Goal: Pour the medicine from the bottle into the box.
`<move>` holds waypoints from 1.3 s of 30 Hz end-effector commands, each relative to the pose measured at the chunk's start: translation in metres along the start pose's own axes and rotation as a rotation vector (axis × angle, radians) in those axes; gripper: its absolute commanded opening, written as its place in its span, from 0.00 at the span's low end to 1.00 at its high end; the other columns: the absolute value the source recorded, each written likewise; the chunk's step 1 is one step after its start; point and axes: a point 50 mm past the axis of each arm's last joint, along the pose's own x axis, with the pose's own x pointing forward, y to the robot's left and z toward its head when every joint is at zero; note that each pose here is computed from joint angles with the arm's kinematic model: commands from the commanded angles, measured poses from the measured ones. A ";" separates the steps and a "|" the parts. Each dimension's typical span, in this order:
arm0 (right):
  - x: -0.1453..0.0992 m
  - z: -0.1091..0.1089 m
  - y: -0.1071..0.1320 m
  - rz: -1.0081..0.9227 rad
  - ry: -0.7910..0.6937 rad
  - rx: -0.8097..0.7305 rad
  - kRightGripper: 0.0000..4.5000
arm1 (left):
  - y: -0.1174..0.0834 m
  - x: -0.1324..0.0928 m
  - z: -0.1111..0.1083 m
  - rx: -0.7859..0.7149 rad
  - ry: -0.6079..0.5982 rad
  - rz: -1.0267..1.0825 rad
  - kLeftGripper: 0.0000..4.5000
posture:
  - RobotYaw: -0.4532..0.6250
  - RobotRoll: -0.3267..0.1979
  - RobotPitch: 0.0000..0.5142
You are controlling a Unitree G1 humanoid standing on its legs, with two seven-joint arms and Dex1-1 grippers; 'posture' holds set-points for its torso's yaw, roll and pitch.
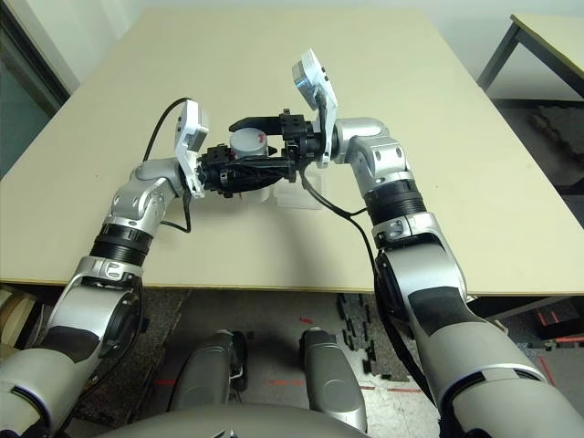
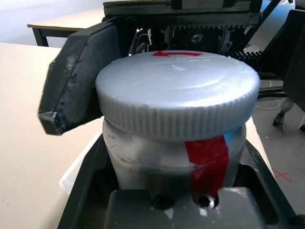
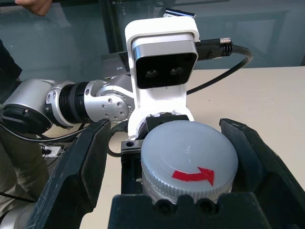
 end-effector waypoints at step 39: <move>0.000 -0.010 -0.019 -0.198 0.074 -0.034 1.00 | -0.001 -0.009 -0.004 -0.027 0.036 0.059 0.63 | 0.27 0.62 0.20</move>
